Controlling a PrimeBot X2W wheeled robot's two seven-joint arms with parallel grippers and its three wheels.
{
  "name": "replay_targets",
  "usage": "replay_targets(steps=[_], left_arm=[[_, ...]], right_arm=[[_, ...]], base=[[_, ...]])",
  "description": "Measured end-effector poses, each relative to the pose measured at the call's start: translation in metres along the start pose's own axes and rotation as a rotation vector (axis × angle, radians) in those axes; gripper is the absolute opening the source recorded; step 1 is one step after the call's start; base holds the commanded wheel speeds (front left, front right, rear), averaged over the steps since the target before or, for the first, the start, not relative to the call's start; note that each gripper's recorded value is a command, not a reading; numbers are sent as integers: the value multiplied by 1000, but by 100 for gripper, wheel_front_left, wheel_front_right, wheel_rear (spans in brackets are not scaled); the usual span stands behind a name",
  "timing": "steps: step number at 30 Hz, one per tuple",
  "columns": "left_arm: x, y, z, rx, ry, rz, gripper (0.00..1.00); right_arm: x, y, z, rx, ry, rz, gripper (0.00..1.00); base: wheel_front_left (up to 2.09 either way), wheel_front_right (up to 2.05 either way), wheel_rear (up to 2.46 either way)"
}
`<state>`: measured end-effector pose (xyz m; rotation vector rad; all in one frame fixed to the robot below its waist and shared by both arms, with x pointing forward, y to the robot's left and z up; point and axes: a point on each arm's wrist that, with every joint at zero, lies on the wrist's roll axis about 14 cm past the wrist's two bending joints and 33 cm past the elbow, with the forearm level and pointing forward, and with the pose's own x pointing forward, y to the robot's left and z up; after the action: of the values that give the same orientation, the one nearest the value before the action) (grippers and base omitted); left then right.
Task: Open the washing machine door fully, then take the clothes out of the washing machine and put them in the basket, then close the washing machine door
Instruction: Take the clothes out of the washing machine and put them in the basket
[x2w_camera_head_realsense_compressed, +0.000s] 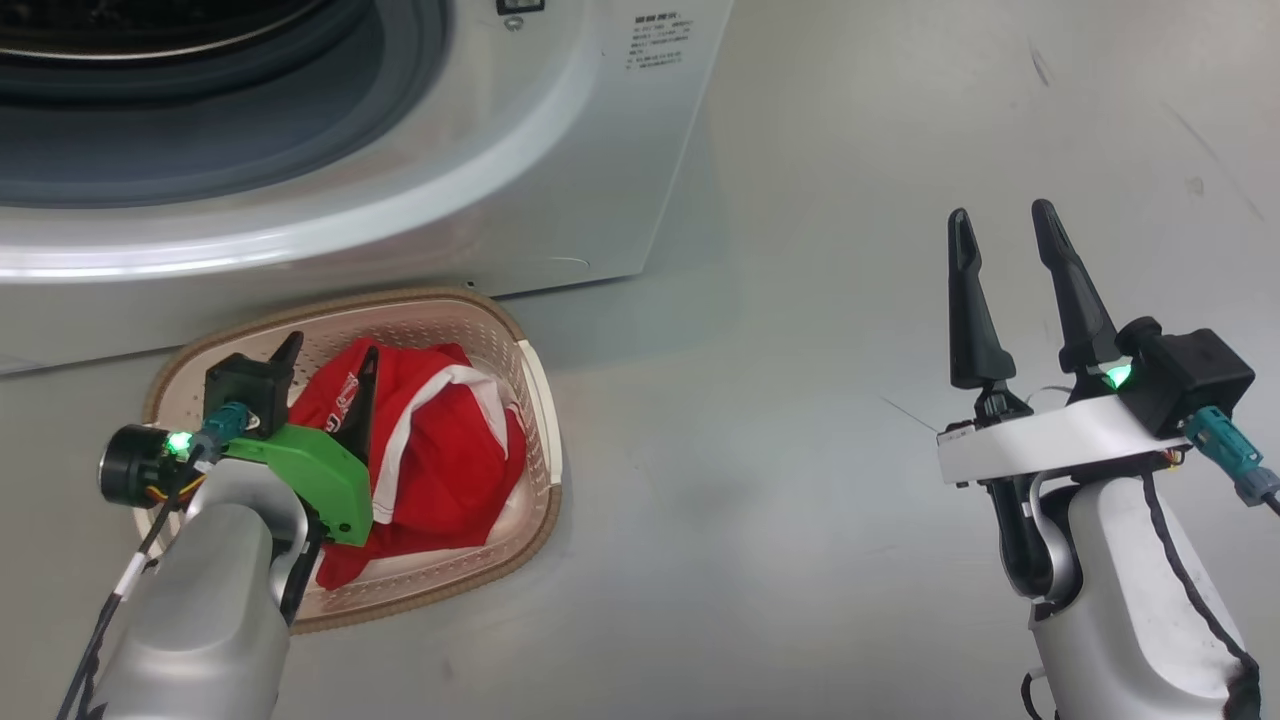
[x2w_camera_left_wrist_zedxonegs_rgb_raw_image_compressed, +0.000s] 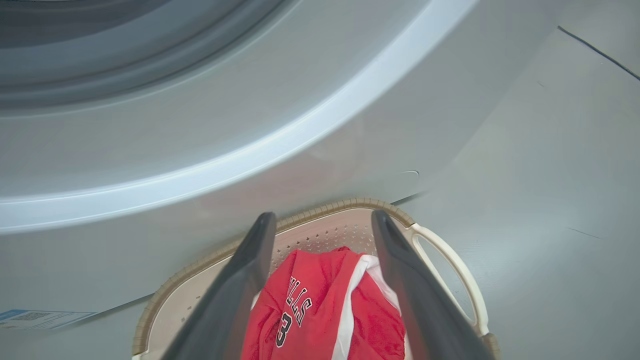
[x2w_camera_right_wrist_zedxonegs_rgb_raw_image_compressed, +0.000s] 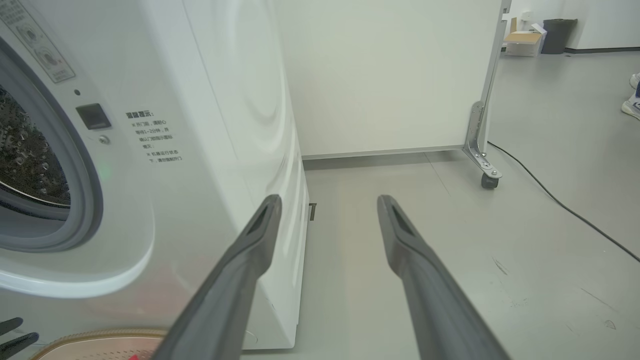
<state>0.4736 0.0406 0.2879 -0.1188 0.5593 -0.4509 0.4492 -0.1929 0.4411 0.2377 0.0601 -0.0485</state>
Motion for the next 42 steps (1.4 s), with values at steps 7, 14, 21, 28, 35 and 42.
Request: replay_targets(steps=[7, 14, 21, 28, 35, 42], left_arm=[[-32, 8, 33, 0, -98, 51, 100], [-70, 13, 68, -23, -223, 103, 100], [-116, 24, 105, -73, -384, 169, 100], [-159, 32, 120, -87, -485, 223, 100], [-195, 40, 116, -114, -545, 280, 100], [-215, 42, 109, -130, -573, 308, 100]], right_arm=[[-10, 19, 7, 11, -10, 57, 100], [-28, 36, 10, 24, -9, 100, 100], [-42, 57, 24, 31, -40, 164, 100], [-57, 71, 31, 35, -57, 211, 100], [-66, 85, 41, 36, -84, 254, 100], [-74, 86, 44, 37, -94, 257, 100]], base=[[0, 0, 0], [0, 0, 0], [0, 0, 0], [0, 0, 0], [0, 0, 0], [0, 0, 0]])
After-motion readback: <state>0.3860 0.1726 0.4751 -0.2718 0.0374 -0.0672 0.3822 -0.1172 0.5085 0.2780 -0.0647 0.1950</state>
